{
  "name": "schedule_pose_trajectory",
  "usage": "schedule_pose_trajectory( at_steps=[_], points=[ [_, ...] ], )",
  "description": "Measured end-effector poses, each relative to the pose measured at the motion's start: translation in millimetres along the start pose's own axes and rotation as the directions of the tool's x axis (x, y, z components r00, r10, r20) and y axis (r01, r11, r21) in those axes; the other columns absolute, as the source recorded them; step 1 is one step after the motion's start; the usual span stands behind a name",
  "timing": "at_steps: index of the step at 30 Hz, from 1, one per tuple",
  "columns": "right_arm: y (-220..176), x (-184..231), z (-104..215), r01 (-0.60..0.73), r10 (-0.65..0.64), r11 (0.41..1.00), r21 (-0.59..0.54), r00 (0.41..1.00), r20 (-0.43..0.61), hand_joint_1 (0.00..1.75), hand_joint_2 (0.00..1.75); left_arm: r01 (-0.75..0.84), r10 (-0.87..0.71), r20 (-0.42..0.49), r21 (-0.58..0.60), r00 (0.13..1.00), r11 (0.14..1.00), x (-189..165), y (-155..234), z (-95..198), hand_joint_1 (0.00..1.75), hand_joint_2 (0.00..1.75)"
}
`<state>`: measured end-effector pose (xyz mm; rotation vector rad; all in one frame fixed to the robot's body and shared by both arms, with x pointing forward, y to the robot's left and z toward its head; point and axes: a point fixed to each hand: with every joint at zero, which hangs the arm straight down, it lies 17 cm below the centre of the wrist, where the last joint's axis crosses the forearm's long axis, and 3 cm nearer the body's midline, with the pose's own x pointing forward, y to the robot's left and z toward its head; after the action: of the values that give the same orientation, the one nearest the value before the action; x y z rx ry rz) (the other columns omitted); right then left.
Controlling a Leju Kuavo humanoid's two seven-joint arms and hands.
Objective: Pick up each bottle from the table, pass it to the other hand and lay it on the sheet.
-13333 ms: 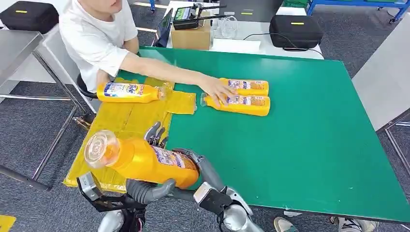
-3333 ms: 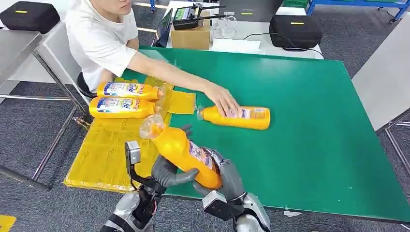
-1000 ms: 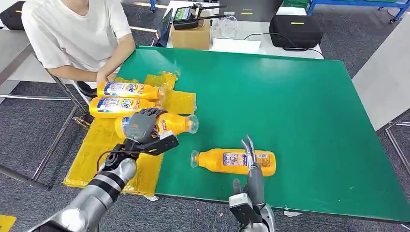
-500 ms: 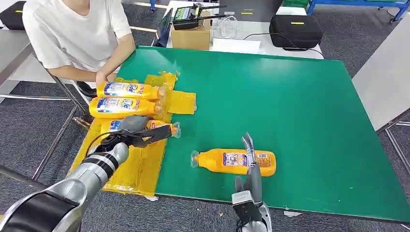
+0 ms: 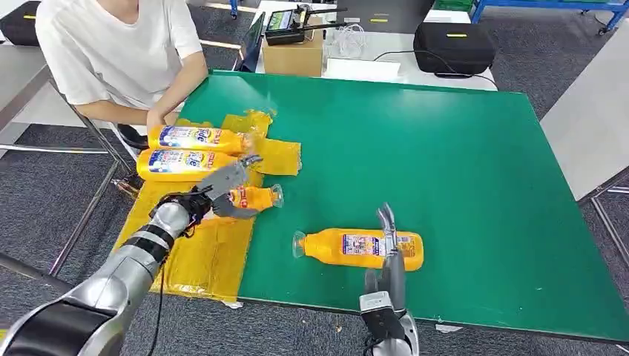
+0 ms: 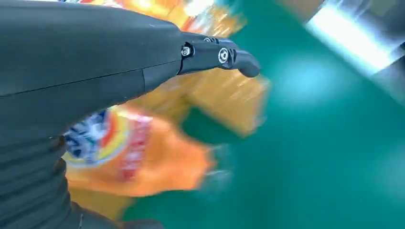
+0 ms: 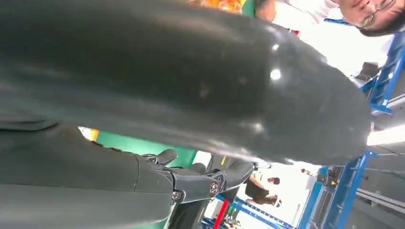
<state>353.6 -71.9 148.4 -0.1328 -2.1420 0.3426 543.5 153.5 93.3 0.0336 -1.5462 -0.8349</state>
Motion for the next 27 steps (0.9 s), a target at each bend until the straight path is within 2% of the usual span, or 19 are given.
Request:
schedule_pose_trajectory(
  at_steps=[2, 8, 9, 11, 13, 15, 20, 24, 27],
  points=[
    [-1.8, -0.2, 0.4, -0.019, 0.019, 1.0, -0.004, 1.0, 0.005, 0.0, 0.0, -0.093, 0.083, 0.094, 0.109, 0.992, 0.99, 27.6, 16.1, 0.2, 0.0, 1.75],
    [-4.2, 1.0, 2.1, -0.077, 0.077, 0.997, -0.008, 0.997, 0.024, 0.0, 0.0, -0.238, 0.151, 0.295, 0.287, 0.943, 0.928, 81.6, 46.4, 18.2, 0.0, 1.75],
    [-5.1, 2.2, 3.2, -0.113, 0.113, 0.994, -0.009, 0.993, 0.039, 0.0, 1.75, -0.298, 0.169, 0.357, 0.343, 0.919, 0.891, 94.2, 59.7, 26.6, 0.0, 1.75],
    [-5.6, 4.4, 4.7, -0.198, 0.198, 0.98, -0.008, 0.978, 0.066, 0.0, 1.75, -0.435, 0.232, 0.46, 0.406, 0.857, 0.804, 110.7, 78.9, 45.1, 0.0, 1.75],
    [-0.5, 4.0, 8.4, -0.313, 0.31, 0.949, 0.025, 0.946, 0.091, 0.0, 1.75, -0.585, 0.317, 0.556, 0.409, 0.768, 0.7, 121.7, 89.8, 68.1, 0.0, 1.75],
    [4.1, 1.9, 15.6, -0.402, 0.394, 0.913, 0.065, 0.913, 0.108, 0.0, 1.75, -0.671, 0.363, 0.615, 0.392, 0.7, 0.63, 129.3, 89.0, 89.5, 0.0, 1.75],
    [-2.2, -0.8, 21.0, -0.54, 0.531, 0.837, 0.089, 0.84, 0.108, 0.0, 1.75, -0.686, 0.312, 0.657, 0.44, 0.686, 0.58, 133.3, 82.9, 132.4, 0.0, 1.75],
    [-13.6, -14.0, 27.8, -0.603, 0.602, 0.79, 0.109, 0.797, 0.045, 0.0, 1.75, -0.666, 0.287, 0.638, 0.496, 0.715, 0.557, 123.1, 76.8, 152.3, 0.0, 1.75],
    [-18.0, -16.2, 30.6, -0.615, 0.615, 0.78, 0.113, 0.787, 0.038, 0.0, 1.75, -0.667, 0.288, 0.634, 0.506, 0.717, 0.547, 120.0, 73.7, 159.8, 0.0, 1.75]
  ],
)
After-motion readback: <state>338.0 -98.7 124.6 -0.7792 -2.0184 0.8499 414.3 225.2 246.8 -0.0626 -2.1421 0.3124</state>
